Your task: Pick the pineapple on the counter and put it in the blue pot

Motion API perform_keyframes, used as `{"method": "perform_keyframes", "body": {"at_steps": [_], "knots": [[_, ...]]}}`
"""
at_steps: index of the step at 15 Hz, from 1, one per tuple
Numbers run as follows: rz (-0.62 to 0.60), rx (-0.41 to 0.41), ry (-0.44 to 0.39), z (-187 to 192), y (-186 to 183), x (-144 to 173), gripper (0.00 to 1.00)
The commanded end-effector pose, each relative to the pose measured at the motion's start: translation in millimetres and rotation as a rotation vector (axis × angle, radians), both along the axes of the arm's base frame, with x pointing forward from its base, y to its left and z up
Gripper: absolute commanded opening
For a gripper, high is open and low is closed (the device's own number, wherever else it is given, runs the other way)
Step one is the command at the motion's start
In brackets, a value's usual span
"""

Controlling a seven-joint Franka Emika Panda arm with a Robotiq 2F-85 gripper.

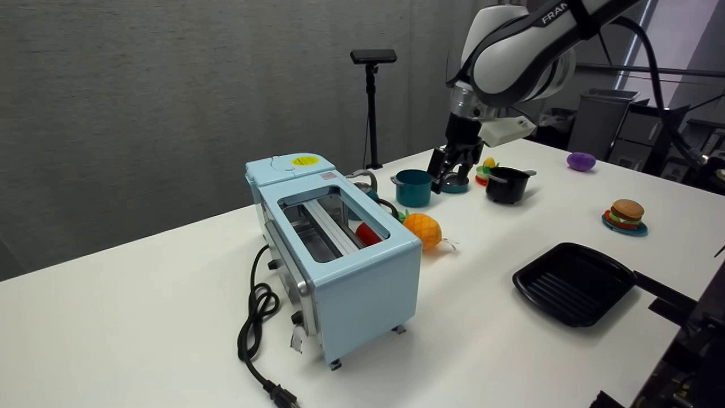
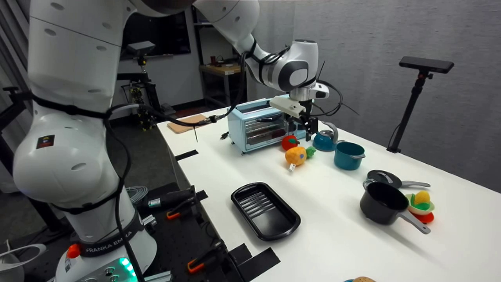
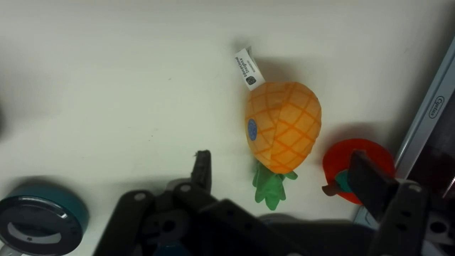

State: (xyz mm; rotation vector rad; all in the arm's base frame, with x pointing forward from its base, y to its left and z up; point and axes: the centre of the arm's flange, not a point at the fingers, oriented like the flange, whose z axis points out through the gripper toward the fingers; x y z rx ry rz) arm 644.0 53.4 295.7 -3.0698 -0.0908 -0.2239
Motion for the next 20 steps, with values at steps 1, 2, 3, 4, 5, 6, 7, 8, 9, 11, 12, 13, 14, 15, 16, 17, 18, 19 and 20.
{"method": "perform_keyframes", "body": {"at_steps": [1, 2, 3, 4, 5, 6, 7, 8, 9, 11, 12, 13, 14, 15, 16, 17, 18, 19, 20], "knots": [[0.025, 0.027, -0.025, -16.4, 17.1, 25.1, 1.00], [0.029, 0.026, -0.030, -20.6, 21.3, 29.4, 1.00], [0.035, 0.023, -0.032, -25.5, 25.2, 34.3, 1.00], [0.041, 0.018, -0.037, -29.6, 29.0, 39.5, 1.00], [0.045, 0.013, -0.044, -34.4, 32.8, 45.0, 1.00], [0.046, 0.013, -0.050, -38.4, 33.8, 50.0, 1.00], [0.047, 0.013, -0.052, -43.7, 37.0, 55.7, 1.00], [0.050, 0.015, -0.047, -49.4, 39.8, 61.1, 1.00], [0.057, 0.006, -0.033, -55.8, 40.9, 65.2, 1.00], [0.079, -0.004, -0.009, -64.6, 39.3, 68.6, 1.00], [0.093, -0.006, -0.007, -69.4, 38.3, 69.2, 1.00], [0.102, -0.011, -0.008, -75.0, 42.5, 70.1, 1.00], [0.115, -0.011, -0.006, -81.0, 46.5, 70.5, 1.00], [0.121, -0.015, 0.001, -86.4, 48.8, 70.6, 1.00], [0.126, -0.015, 0.008, -89.5, 48.7, 70.1, 1.00], [0.130, -0.013, 0.019, -94.3, 50.6, 68.5, 1.00], [0.134, -0.011, 0.030, -99.2, 52.2, 65.5, 1.00], [0.139, -0.010, 0.043, -103.6, 53.2, 63.4, 1.00], [0.145, -0.011, 0.052, -105.4, 53.6, 60.8, 0.75]]}}
